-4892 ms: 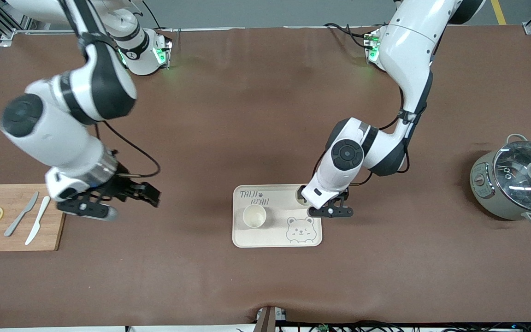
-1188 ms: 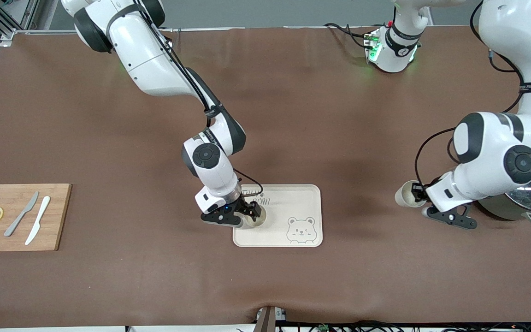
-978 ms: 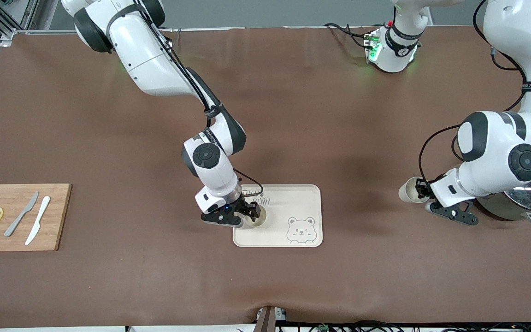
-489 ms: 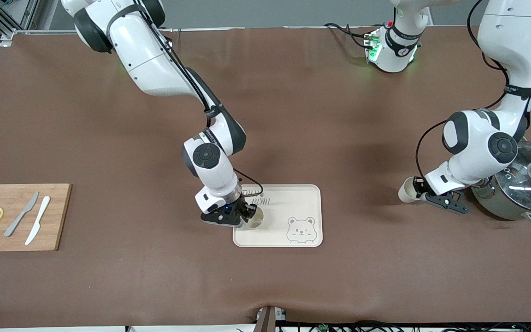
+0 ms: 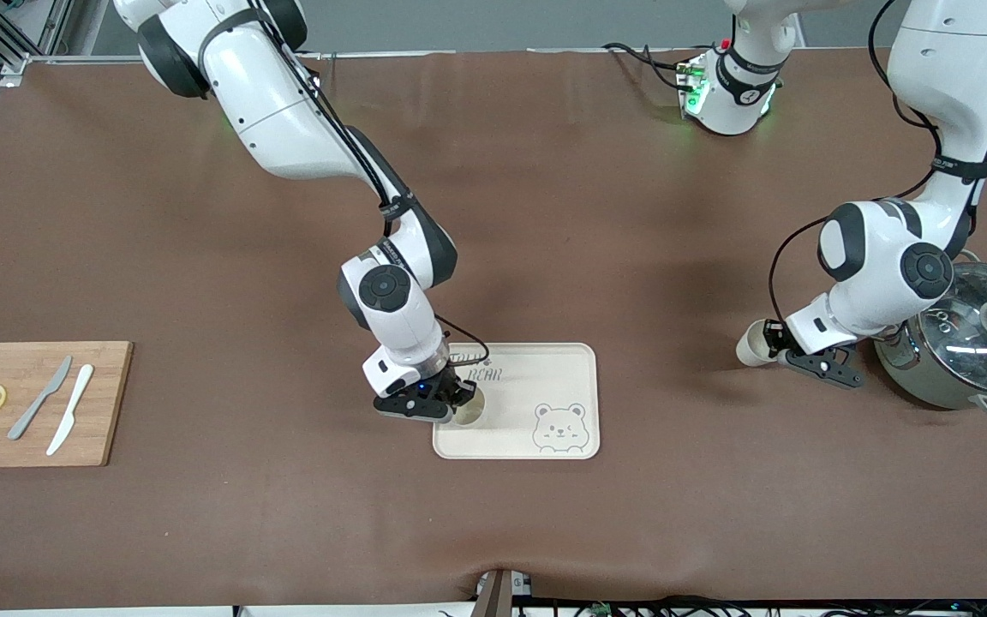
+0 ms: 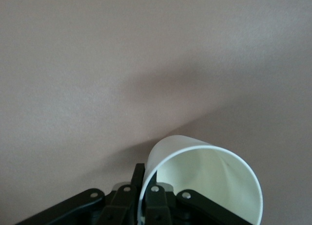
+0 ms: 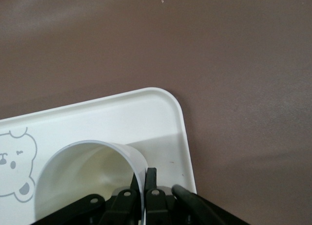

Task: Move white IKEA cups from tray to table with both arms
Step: 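Carry the right gripper's cup toward the board while the left gripper lowers its cup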

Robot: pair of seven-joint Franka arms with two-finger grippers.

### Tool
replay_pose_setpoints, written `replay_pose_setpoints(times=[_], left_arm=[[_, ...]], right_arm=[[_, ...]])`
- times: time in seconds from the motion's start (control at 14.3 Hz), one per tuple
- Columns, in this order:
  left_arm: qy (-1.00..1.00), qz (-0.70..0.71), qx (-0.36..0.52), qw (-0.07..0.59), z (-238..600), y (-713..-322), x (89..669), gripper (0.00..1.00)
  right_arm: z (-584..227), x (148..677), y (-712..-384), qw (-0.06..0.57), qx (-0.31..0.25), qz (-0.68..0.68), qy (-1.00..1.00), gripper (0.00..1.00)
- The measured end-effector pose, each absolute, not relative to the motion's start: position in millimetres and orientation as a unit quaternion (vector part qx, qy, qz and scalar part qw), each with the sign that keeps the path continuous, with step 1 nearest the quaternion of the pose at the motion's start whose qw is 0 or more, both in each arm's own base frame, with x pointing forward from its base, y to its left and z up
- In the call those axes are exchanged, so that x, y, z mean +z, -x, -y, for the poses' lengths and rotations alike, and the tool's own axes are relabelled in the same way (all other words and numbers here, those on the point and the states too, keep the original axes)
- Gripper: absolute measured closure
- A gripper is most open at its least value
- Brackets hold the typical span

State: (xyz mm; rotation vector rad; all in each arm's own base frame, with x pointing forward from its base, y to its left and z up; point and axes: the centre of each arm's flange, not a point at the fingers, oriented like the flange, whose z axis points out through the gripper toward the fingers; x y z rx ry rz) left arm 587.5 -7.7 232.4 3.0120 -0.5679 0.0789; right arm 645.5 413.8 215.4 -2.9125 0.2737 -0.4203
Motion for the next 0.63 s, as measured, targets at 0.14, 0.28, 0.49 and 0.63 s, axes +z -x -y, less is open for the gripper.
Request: replay_pose_setpoints(times=[0.14,0.28,0.49,0.63], left_arm=[[-0.982,0.184,0.023,0.038,5.9,-585.6,230.3,0.96],[-0.982,0.183,0.021,0.039,5.9,-584.1,228.7,0.96],[-0.982,0.183,0.017,0.039,5.6,-580.9,224.8,0.96],[-0.983,0.181,0.02,0.039,3.3,-580.8,222.1,0.96]], right_arm=[[-413.9,215.4,-645.5,0.093,-0.142,-0.092,0.981,0.96],[-414.0,215.5,-645.4,0.093,-0.142,-0.092,0.981,0.96],[-414.3,216.5,-645.9,0.094,-0.143,-0.092,0.981,0.96],[-414.2,223.1,-649.4,0.097,-0.148,-0.095,0.98,0.96]])
